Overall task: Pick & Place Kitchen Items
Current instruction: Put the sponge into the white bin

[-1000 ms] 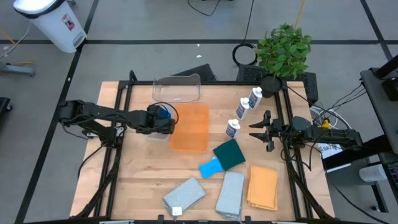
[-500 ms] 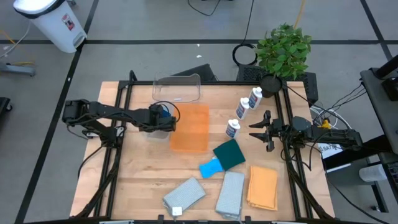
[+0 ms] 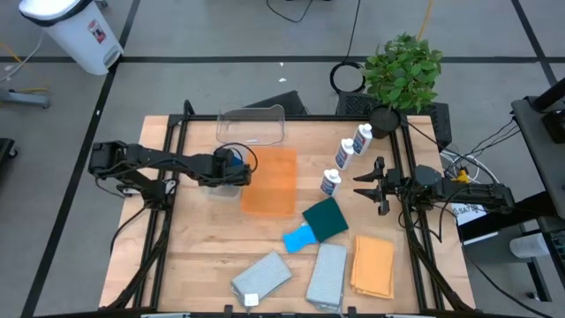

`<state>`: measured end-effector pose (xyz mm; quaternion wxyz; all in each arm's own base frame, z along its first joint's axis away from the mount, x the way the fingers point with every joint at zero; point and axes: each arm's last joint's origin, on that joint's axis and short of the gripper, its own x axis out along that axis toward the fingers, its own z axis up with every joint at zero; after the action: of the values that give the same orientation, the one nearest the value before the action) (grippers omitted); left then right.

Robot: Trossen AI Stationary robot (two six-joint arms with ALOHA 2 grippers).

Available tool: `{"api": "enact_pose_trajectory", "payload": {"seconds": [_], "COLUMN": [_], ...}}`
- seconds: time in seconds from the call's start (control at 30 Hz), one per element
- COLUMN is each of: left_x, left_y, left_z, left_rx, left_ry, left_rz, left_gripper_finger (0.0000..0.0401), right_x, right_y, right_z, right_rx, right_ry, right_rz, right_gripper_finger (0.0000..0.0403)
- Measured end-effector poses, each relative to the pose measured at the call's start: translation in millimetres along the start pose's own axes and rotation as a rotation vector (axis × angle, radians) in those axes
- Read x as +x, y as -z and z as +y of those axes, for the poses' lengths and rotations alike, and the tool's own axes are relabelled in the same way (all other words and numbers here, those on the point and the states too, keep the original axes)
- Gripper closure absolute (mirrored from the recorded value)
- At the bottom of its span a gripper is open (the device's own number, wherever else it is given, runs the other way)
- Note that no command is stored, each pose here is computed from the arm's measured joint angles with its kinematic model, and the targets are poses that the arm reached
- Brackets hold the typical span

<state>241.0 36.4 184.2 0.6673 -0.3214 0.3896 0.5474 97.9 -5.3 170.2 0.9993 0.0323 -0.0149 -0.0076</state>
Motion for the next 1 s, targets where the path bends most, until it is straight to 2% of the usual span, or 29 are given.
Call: {"api": "enact_pose_trajectory", "payload": {"seconds": [0.33,0.63,1.0], "left_x": [11,23,23], "left_y": [6,11,11], "left_z": [9,11,11], "left_rx": [-0.033,-0.037,0.138], "left_ry": [-0.031,0.012,0.027], "left_rz": [0.035,0.048,0.06], "left_gripper_finger": [0.0144,0.0144,0.0144], "right_x": [0,0,0], "right_y": [0,0,0], "right_z": [0,0,0], "right_rx": [0.0,0.0,0.0], "right_ry": [0.0,0.0,0.0], "right_rz": [0.0,0.0,0.0], "right_gripper_finger": [0.0257,0.0257,0.0257]}}
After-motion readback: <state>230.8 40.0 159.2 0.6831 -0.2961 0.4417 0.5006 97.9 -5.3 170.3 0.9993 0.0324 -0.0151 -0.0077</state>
